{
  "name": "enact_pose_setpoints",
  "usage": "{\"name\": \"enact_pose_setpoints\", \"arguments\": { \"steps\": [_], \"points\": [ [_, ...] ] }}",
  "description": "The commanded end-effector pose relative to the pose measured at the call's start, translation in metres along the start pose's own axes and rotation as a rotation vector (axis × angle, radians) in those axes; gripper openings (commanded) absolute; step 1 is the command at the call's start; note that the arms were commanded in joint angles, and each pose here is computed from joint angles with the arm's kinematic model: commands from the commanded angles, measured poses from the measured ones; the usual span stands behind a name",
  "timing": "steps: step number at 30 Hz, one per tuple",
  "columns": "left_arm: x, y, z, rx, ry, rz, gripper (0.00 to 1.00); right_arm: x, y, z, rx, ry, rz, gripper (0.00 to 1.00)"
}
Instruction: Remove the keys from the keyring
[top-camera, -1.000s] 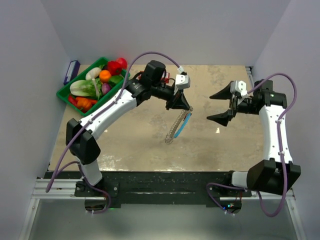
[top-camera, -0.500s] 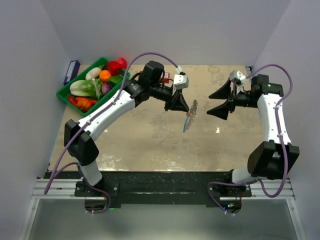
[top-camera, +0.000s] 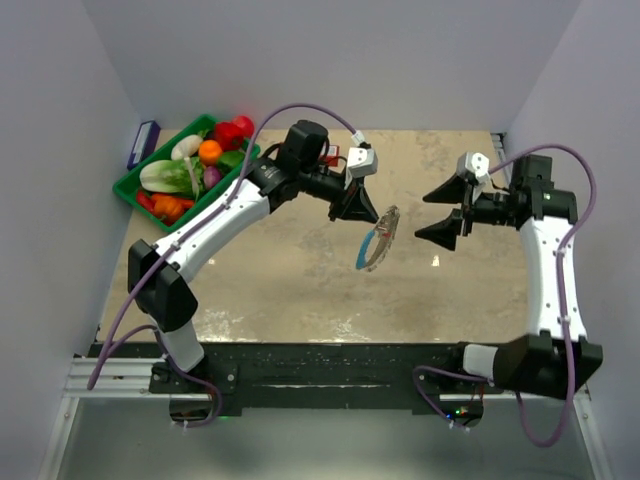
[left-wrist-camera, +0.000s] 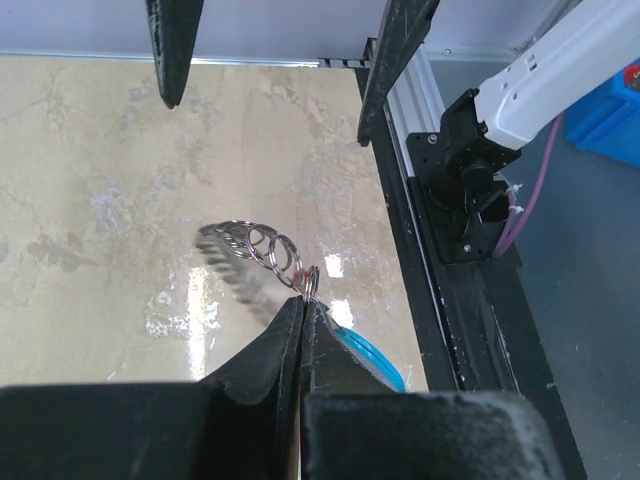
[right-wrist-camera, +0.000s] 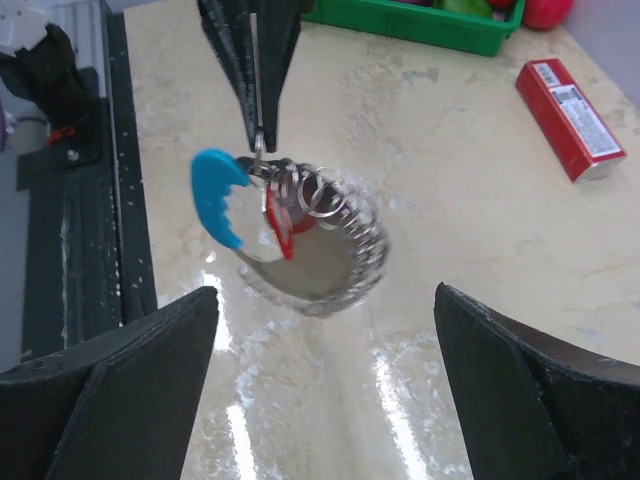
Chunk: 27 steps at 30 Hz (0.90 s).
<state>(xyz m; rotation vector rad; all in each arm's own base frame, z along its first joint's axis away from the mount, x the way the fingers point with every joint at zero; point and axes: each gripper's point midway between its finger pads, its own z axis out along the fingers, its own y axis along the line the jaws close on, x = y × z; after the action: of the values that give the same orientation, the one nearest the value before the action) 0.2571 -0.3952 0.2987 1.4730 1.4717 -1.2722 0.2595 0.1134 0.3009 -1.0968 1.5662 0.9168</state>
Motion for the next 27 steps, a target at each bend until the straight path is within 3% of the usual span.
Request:
{"name": "enact_pose_setpoints", "arguments": {
  "steps": [1,13,20,27],
  "points": [
    [-0.041,-0.013,-0.012,0.028,-0.088,0.066,0.0,-0.025,-0.001,0.008,0.136,0.004,-0.182,0.9],
    [-0.035,-0.025,0.0,0.169,-0.136,-0.07,0.0,-0.025,-0.003,0.042,0.174,-0.009,-0.183,0.86],
    [-0.035,-0.035,0.001,0.253,-0.162,-0.138,0.0,-0.026,0.016,0.046,0.082,-0.037,-0.155,0.68],
    [-0.035,-0.042,0.0,0.317,-0.179,-0.16,0.0,-0.031,0.042,0.038,-0.014,-0.014,-0.266,0.6]
  ]
}}
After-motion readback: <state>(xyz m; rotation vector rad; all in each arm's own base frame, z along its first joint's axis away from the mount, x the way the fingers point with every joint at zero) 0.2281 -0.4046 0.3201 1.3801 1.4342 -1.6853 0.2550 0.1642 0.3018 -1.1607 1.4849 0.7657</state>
